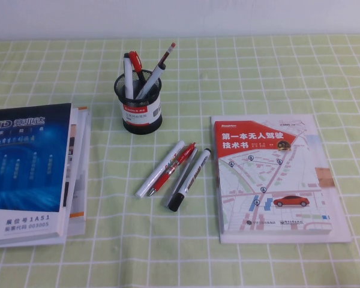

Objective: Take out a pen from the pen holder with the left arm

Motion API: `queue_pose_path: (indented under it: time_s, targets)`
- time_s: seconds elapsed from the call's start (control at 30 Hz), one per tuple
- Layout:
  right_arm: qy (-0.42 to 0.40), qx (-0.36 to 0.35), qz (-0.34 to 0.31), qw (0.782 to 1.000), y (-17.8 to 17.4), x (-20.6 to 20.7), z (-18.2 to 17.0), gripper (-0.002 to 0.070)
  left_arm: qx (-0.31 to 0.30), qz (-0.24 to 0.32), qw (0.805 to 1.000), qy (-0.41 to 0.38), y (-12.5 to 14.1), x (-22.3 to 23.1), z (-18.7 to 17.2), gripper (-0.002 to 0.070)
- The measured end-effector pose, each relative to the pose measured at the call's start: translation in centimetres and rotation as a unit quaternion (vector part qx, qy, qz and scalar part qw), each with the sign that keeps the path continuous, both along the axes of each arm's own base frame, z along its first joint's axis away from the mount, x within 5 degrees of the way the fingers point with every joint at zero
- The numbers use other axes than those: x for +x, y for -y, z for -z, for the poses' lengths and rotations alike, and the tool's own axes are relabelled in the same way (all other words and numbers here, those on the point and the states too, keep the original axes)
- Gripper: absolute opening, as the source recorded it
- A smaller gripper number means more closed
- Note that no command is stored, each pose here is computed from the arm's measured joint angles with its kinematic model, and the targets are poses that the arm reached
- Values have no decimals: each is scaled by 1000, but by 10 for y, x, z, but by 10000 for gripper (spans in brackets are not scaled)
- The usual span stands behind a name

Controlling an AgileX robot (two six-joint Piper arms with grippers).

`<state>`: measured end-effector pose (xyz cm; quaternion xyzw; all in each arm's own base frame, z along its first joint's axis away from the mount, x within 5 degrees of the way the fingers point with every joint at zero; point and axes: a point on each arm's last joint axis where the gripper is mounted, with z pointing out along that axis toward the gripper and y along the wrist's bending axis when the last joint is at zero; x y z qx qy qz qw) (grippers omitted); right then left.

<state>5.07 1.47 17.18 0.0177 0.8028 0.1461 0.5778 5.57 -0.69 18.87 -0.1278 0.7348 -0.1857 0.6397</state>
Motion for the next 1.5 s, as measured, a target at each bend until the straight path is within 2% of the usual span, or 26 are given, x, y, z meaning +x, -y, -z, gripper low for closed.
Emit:
queue_pose_path:
  time_s: [0.17, 0.33, 0.5, 0.77, 0.9, 1.07, 1.2, 1.5]
  targets:
    - [0, 0, 0, 1000, 0, 0, 0, -14, -14, -4, 1000, 26, 0, 0, -5, -3]
    - [0, 1, 0, 1000, 0, 0, 0, -14, -2, -5, 999, 44, -1, 1, -8, -3]
    - [0, 1, 0, 1000, 0, 0, 0, -14, -11, -2, 999, 31, 0, 0, -10, -3]
    - [0, 1, 0, 1000, 0, 0, 0, -14, 7, 5, 1000, -29, 3, 22, -65, -3]
    - [0, 1, 0, 1000, 0, 0, 0, -14, 63, 17, 996, -64, 5, 47, -90, -3]
    - [0, 1, 0, 1000, 0, 0, 0, -14, 134, 50, 984, -107, 11, 80, -111, -3]
    - [0, 1, 0, 1000, 0, 0, 0, -14, 173, 101, 972, -120, 25, 110, -122, -3]
    - [0, 3, 0, 1000, 0, 0, 0, -14, 226, 200, 944, -135, 74, 160, -112, -3]
